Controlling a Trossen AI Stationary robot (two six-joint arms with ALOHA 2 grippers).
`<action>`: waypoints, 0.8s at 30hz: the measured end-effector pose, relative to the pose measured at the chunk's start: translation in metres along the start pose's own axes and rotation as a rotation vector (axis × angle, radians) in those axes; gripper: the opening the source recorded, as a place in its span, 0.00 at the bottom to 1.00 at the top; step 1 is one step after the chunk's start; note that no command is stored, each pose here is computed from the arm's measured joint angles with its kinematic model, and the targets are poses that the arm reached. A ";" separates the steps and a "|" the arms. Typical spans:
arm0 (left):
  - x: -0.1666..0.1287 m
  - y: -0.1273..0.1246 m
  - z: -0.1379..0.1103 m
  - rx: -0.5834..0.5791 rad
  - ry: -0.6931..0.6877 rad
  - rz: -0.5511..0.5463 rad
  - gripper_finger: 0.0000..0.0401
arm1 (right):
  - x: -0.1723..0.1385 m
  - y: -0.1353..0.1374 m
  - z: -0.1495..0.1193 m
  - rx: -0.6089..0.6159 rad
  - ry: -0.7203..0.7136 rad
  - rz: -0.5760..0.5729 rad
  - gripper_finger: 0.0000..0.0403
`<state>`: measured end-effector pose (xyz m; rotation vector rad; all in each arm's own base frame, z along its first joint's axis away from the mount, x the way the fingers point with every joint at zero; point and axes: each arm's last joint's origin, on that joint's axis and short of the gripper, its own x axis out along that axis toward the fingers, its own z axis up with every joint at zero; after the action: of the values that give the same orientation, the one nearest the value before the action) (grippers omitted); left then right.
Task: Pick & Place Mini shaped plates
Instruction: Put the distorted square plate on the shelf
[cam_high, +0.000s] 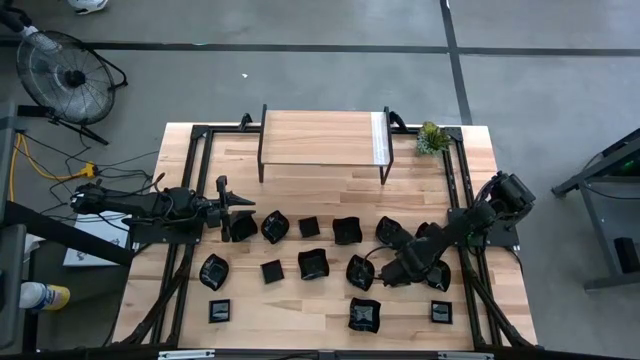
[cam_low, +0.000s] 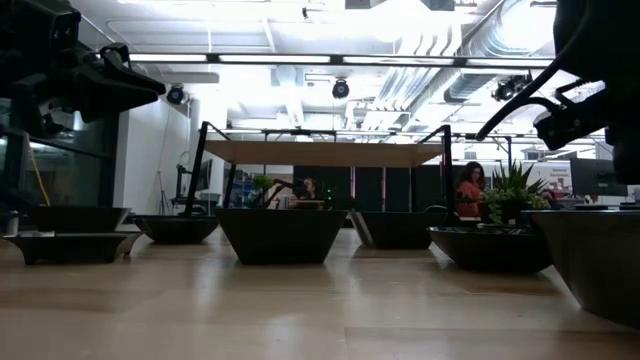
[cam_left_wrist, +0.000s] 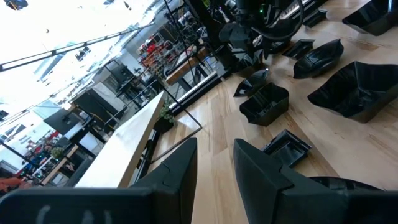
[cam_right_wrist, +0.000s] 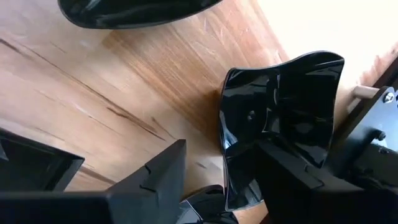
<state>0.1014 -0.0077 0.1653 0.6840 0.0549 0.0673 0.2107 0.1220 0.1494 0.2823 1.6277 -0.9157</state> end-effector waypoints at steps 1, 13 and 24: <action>0.000 0.000 0.000 0.000 0.000 0.000 0.25 | 0.000 0.000 0.000 -0.003 0.000 0.000 0.41; 0.000 0.000 0.000 0.000 0.000 0.001 0.25 | 0.000 0.000 0.000 -0.004 0.009 0.003 0.22; 0.000 0.000 0.000 0.000 0.000 0.000 0.25 | 0.000 0.000 0.000 -0.004 0.015 0.004 0.09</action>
<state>0.1014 -0.0077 0.1653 0.6843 0.0550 0.0678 0.2106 0.1223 0.1494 0.2901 1.6420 -0.9088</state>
